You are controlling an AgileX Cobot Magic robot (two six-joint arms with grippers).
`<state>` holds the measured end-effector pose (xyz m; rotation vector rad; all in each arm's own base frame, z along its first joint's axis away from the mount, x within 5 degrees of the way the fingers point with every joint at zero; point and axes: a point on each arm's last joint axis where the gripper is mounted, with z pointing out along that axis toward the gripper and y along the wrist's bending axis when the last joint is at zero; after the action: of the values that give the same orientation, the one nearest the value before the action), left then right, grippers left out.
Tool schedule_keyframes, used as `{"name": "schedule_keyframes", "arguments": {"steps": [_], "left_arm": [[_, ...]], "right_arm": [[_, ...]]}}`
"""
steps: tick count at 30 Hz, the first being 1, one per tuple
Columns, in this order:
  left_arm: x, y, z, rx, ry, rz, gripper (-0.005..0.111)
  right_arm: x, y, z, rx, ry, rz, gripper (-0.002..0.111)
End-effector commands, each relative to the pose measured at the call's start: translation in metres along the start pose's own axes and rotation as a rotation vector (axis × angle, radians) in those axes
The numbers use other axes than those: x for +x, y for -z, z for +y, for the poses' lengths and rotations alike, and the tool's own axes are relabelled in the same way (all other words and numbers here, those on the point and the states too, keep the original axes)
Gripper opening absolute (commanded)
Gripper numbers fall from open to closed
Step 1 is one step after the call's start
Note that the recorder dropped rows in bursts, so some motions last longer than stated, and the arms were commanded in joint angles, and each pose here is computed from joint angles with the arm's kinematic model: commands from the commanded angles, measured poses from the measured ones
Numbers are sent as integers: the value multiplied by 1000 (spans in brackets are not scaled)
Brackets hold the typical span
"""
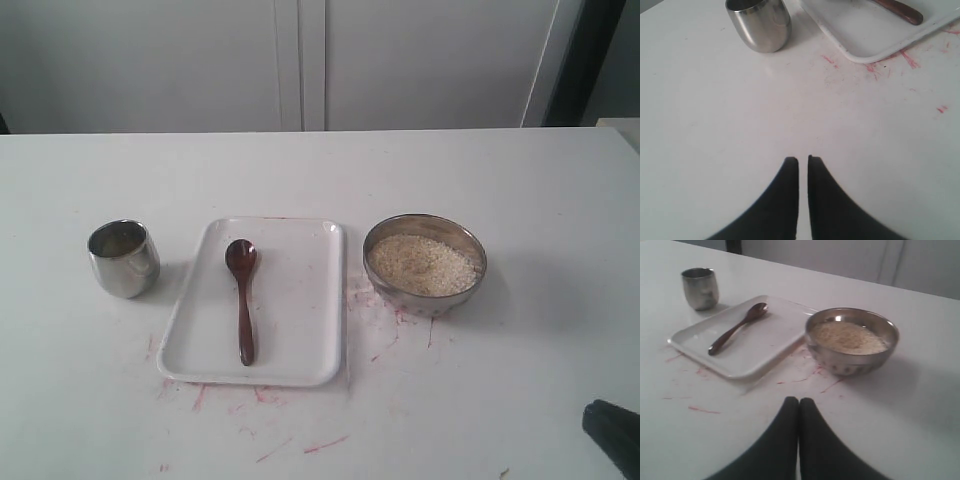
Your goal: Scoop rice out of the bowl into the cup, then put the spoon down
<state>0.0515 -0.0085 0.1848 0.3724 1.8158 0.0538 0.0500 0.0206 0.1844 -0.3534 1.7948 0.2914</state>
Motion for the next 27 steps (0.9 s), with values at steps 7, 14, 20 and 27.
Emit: {"name": "schedule_keyframes", "arguments": {"steps": [7, 14, 20, 27], "left_arm": [[6, -1, -1, 11, 5, 38, 14], [6, -1, -1, 11, 5, 38, 14], [6, -1, -1, 11, 5, 38, 14], [6, -1, -1, 11, 5, 38, 14]], "right_arm": [[2, 3, -17, 303, -53, -3, 0], [2, 5, -23, 435, -88, -4, 0], [3, 7, -27, 503, -105, -4, 0], [3, 8, -29, 543, -84, 2, 0]]}}
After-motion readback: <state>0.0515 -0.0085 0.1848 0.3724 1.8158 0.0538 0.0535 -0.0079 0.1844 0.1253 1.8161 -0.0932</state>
